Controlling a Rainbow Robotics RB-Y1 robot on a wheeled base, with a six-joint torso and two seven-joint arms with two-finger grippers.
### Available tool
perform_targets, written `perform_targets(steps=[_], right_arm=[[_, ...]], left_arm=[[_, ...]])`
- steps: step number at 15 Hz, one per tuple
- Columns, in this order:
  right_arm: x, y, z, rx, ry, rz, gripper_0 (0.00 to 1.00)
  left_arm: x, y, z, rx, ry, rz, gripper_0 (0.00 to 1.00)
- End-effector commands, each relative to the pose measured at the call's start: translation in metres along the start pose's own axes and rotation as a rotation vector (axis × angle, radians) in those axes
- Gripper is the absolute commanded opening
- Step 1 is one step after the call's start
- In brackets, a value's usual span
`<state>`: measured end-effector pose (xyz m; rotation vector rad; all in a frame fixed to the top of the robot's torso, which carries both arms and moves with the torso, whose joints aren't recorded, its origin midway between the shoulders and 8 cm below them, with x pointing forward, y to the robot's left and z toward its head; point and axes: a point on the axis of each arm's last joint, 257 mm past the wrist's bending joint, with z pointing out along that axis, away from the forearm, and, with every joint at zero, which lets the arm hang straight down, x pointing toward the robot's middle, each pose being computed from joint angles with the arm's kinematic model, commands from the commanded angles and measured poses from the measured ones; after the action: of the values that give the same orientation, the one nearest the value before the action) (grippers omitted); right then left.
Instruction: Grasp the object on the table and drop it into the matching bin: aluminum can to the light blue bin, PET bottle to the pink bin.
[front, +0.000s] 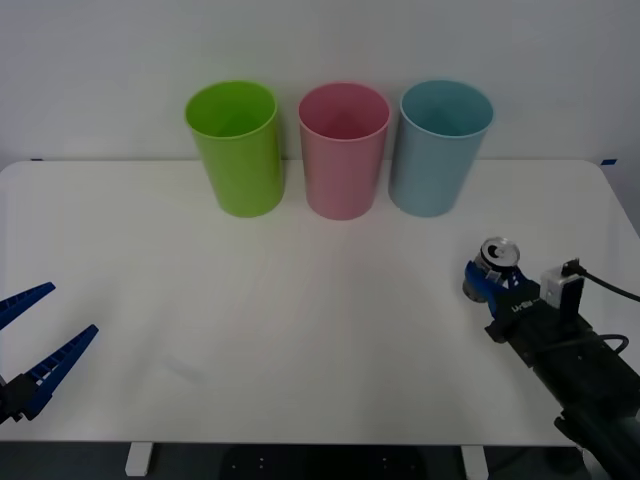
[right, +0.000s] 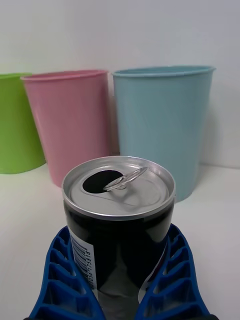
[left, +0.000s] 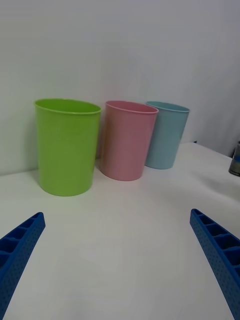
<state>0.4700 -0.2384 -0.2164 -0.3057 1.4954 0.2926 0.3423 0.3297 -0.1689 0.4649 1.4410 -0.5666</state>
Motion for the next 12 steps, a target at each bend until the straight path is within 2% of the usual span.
perform_targets(steps=[1,6,8,12], right_arm=[[-0.029,0.008,0.005,-0.027,-0.034,0.060,0.00],[-0.089,0.023,0.015,-0.096,-0.103,0.165,0.00],[-0.104,0.026,0.021,-0.135,-0.109,0.184,0.00],[-0.139,0.023,0.035,-0.194,-0.127,0.173,0.00]], left_arm=[[0.000,0.000,0.000,0.000,0.000,0.000,1.00],[0.000,0.000,0.000,0.000,0.000,0.000,1.00],[0.000,0.000,0.000,0.000,0.000,0.000,1.00],[0.000,0.000,0.000,0.000,0.000,0.000,1.00]])
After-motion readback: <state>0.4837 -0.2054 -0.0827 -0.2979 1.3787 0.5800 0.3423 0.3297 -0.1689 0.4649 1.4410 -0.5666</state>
